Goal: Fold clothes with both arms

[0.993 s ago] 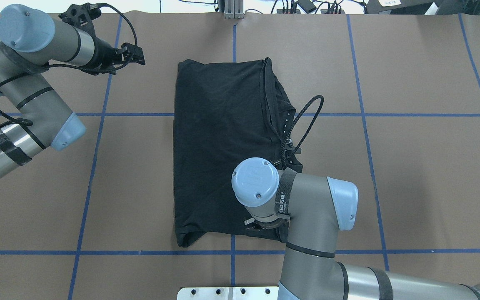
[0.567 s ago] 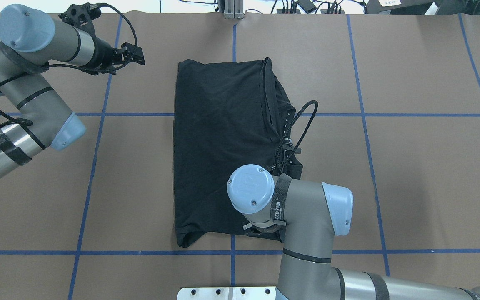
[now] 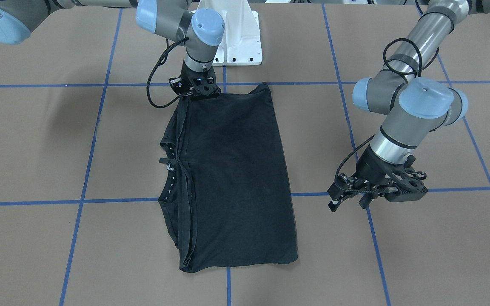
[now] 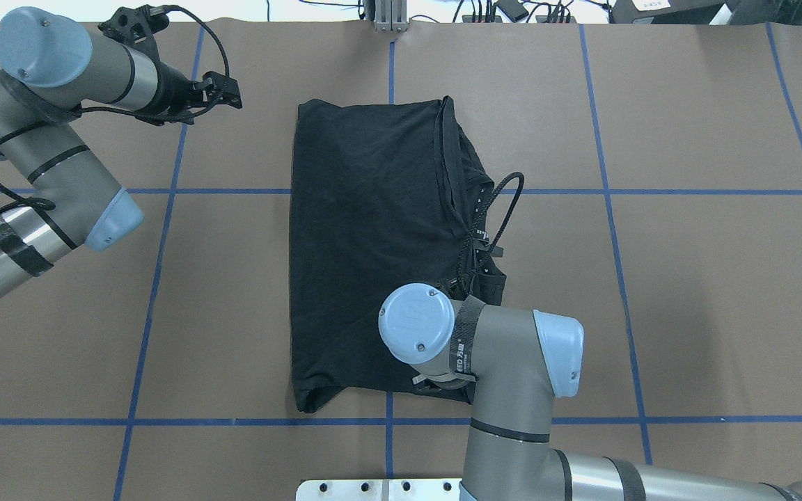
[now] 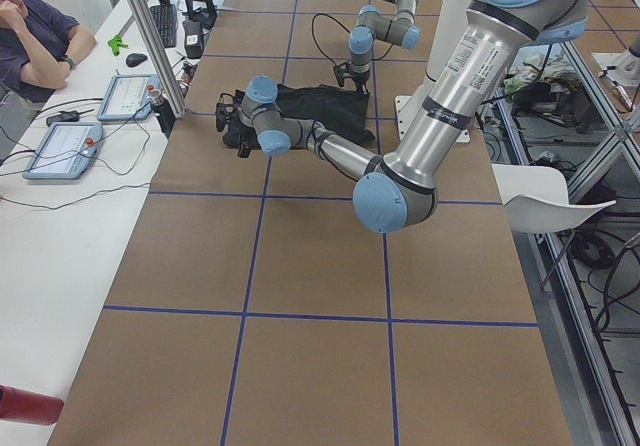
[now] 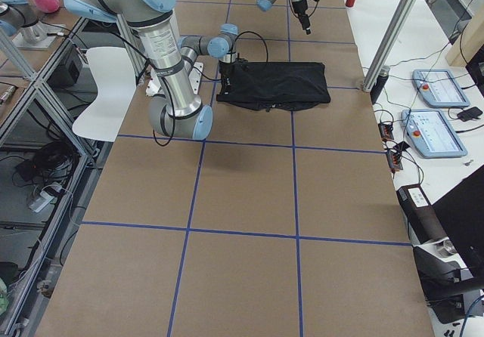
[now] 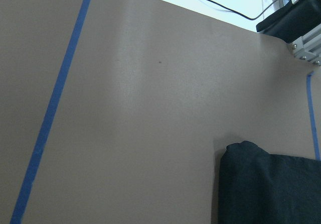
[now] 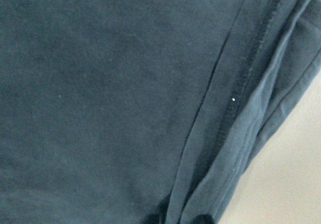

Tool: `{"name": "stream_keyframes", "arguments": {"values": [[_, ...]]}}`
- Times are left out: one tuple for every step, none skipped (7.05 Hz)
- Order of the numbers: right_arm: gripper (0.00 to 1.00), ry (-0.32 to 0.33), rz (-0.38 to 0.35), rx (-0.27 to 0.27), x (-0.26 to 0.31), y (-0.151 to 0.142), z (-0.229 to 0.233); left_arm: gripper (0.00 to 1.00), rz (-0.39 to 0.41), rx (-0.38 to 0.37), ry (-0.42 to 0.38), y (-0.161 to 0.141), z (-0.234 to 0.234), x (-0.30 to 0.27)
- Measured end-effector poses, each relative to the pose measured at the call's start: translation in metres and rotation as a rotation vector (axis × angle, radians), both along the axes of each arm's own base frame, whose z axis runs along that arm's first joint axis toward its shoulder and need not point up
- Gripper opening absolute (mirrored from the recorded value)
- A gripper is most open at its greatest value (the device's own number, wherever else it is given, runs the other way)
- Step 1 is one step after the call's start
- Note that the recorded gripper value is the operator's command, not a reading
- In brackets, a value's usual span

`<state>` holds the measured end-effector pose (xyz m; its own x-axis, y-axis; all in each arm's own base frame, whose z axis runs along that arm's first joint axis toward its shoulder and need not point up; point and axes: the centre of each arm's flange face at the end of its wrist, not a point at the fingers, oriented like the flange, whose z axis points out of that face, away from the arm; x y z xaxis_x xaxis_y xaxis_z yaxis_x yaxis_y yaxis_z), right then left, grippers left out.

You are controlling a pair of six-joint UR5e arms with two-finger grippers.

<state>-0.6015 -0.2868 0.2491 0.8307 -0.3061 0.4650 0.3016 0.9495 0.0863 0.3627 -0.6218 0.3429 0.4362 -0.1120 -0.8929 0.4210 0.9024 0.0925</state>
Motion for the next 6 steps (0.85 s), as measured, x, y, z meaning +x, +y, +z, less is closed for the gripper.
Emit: {"name": "stream_keyframes", "arguments": {"values": [[0.00, -0.001, -0.003, 0.001, -0.001, 0.002, -0.001, 1.00, 0.000, 0.000, 0.000, 0.000, 0.000, 0.000], [0.00, 0.000, -0.004, 0.002, -0.001, 0.002, 0.000, 1.00, 0.000, 0.000, 0.000, 0.000, 0.000, 0.000], [0.00, 0.003, -0.002, 0.001, 0.000, 0.001, 0.002, 1.00, 0.000, 0.000, 0.001, 0.000, 0.000, 0.000], [0.00, 0.007, 0.003, 0.001, 0.002, -0.001, 0.004, 1.00, 0.000, 0.001, 0.002, 0.000, -0.001, 0.000], [0.00, 0.007, 0.010, 0.001, 0.005, -0.005, 0.003, 1.00, -0.001, 0.002, 0.004, 0.001, -0.003, 0.000], [0.00, -0.003, 0.020, 0.001, 0.013, -0.014, -0.002, 1.00, 0.000, 0.004, 0.006, 0.001, -0.005, 0.000]]}}
